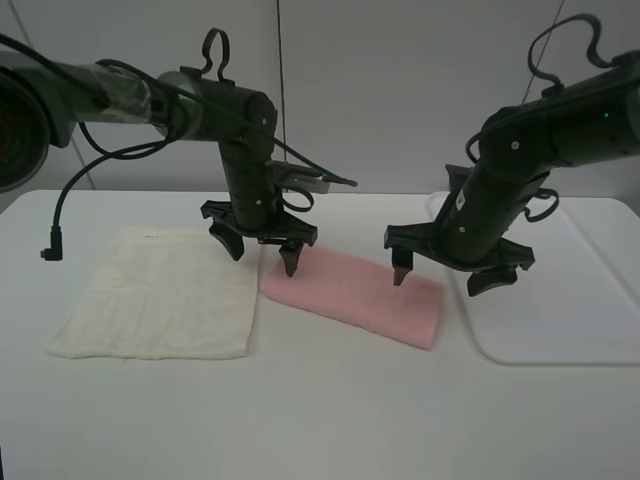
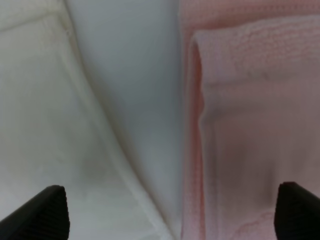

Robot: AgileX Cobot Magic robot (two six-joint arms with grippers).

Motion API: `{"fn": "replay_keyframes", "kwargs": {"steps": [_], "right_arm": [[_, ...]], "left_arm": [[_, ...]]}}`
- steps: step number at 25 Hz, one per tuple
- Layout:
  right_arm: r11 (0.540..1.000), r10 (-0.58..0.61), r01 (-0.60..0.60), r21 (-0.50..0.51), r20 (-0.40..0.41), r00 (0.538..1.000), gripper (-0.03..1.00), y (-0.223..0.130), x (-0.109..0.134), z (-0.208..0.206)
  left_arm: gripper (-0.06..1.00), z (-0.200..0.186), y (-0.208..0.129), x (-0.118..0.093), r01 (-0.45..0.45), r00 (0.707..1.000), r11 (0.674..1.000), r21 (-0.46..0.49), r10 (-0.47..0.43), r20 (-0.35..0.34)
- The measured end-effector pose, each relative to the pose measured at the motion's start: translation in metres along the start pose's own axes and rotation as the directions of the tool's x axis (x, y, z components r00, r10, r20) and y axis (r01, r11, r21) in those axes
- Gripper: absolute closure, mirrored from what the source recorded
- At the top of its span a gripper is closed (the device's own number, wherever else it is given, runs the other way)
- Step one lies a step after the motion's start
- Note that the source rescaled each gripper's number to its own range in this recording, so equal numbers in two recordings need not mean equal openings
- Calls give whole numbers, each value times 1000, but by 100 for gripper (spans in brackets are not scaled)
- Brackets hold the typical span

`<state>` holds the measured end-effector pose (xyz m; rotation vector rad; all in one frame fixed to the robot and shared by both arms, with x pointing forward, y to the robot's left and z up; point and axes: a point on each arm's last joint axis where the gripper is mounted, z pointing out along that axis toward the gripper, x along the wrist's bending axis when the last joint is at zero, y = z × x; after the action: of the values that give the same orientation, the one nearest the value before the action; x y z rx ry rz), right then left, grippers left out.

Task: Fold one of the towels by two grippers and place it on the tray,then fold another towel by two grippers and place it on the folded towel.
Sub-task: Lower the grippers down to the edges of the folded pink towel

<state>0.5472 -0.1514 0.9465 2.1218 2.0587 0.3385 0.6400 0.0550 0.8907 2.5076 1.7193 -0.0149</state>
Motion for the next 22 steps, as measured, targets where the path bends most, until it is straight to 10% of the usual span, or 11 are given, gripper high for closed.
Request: {"fn": "replay_keyframes", "kwargs": {"steps": [22], "right_arm": [[1000,5,-5,2,1,1000,2,0,0,0]], "left_arm": [[-6,24,-1,7,0,998,999,38,2,-58]]}}
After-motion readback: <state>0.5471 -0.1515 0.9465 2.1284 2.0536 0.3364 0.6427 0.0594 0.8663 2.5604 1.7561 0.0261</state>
